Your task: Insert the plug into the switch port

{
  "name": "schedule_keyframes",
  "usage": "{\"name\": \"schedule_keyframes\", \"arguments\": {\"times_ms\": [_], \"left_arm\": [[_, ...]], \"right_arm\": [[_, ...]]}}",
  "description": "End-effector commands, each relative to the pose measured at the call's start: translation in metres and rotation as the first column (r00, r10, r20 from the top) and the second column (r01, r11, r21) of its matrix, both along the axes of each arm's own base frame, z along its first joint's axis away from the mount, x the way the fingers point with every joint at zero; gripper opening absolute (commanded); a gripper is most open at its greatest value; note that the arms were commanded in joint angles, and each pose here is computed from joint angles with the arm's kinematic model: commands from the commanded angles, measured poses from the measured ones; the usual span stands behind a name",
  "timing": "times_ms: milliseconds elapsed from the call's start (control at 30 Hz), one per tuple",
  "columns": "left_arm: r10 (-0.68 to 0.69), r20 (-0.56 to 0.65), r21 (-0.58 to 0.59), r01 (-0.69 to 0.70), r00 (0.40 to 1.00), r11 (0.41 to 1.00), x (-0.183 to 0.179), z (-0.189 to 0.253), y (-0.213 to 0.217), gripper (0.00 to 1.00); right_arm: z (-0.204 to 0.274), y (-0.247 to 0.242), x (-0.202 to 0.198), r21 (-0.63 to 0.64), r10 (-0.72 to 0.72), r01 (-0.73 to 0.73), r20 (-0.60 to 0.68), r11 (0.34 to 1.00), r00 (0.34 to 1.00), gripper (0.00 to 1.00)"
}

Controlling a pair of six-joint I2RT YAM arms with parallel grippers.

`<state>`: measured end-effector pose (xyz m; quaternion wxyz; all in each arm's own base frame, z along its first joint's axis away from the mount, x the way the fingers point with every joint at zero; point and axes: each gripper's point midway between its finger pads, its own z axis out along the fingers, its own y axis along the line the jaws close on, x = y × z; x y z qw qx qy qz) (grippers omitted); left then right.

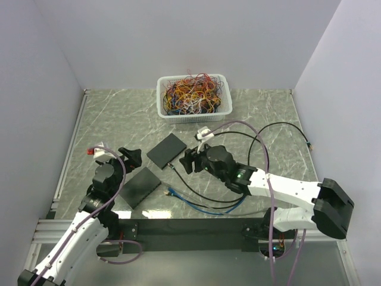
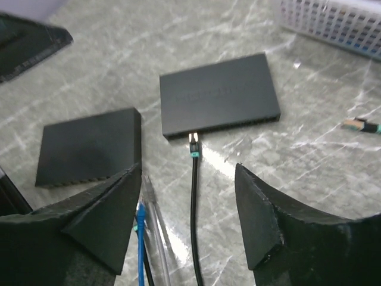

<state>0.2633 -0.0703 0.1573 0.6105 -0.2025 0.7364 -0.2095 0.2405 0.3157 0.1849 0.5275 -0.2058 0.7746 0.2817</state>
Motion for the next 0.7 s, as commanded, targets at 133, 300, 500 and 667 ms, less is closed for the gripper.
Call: {"name": "schedule_keyframes", "arguments": {"times_ms": [133, 300, 500, 667], "left_arm": [[0.031, -0.018, -0.008, -0.031, 0.999, 0.999, 0.002, -0.006, 0.004, 0.93], [0.084, -0.04, -0.023, -0.085, 0.996, 0.996, 0.002, -0.011, 0.012, 0.93], [0.103, -0.041, -0.032, -0.104, 0.994, 0.994, 0.003, -0.009, 0.014, 0.92], [0.112, -0.061, -0.031, -0.114, 0.992, 0.993, 0.0, -0.015, 0.016, 0.91]], "right_arm": [[0.019, 0.025, -0.007, 0.01, 0.075, -0.075, -0.044, 0.997, 0.996, 0.68], [-0.001, 0.038, -0.035, 0.052, 0.114, -0.108, -0.135, 0.993, 0.984, 0.63], [-0.052, 0.058, -0.073, -0.069, 0.135, -0.153, -0.215, 0.986, 0.967, 0.55], [-0.081, 0.065, -0.098, -0.156, 0.129, -0.166, -0.224, 0.974, 0.966, 0.55]]}}
